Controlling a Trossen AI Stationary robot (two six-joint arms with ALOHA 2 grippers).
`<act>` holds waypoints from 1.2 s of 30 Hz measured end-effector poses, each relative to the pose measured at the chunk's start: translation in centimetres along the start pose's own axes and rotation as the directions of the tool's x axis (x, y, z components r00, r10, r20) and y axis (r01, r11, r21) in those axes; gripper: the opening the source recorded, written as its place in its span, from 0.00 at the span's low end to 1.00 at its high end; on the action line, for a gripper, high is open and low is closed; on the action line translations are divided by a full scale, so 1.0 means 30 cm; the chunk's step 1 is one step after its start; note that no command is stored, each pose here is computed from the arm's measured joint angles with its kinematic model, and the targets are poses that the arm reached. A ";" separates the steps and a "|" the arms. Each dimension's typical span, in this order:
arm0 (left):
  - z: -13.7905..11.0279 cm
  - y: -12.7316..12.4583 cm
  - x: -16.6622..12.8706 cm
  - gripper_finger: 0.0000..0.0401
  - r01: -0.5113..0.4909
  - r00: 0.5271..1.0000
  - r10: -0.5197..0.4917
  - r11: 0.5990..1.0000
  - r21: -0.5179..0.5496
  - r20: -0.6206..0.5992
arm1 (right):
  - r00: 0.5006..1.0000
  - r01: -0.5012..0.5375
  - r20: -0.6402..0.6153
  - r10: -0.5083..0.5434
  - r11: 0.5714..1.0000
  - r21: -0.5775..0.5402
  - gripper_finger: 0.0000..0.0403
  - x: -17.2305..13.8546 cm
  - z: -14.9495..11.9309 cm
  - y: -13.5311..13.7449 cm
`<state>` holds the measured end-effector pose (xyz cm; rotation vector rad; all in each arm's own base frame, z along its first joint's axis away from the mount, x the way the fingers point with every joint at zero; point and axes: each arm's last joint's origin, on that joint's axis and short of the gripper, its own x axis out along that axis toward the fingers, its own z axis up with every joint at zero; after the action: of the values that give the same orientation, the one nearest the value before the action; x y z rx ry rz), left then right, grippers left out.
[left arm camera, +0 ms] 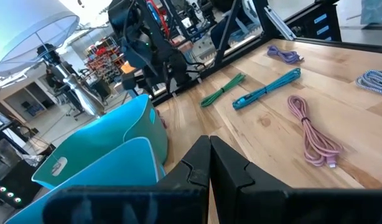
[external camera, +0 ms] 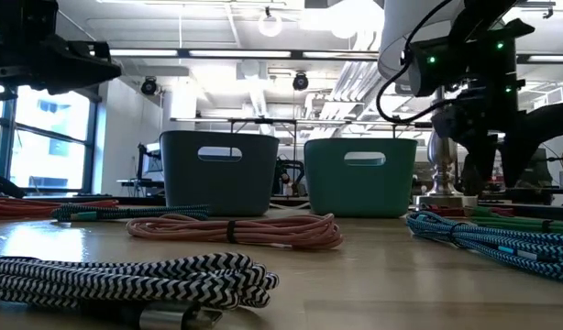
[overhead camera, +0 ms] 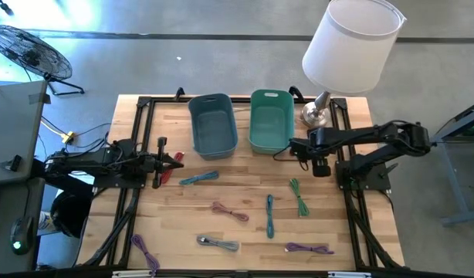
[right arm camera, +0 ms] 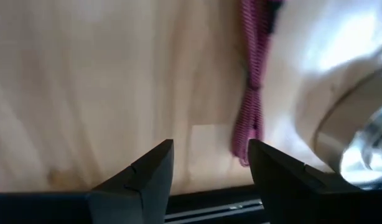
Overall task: Pick & Place USB Port
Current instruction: Put the black and pink charger cable into the blue bin
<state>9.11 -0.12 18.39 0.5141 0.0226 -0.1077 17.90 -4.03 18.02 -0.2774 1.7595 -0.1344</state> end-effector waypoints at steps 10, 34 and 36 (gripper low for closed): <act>0.000 0.000 0.000 0.00 0.000 1.000 0.000 1.000 0.000 0.000 | 0.999 -0.029 0.043 0.033 0.995 -0.091 0.49 0.009 0.014 0.068; 0.000 0.000 0.000 0.00 -0.002 1.000 0.002 1.000 0.000 -0.001 | 0.980 0.198 0.049 -0.194 0.974 -0.105 0.50 0.101 0.005 0.054; 0.000 0.000 0.000 0.00 -0.002 1.000 0.002 1.000 0.000 -0.001 | 0.980 0.196 0.047 -0.192 0.977 -0.085 0.50 0.105 0.004 0.042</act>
<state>9.11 -0.11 18.39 0.5138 0.0228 -0.1054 17.29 -3.60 14.71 -0.5144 1.7007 -0.1902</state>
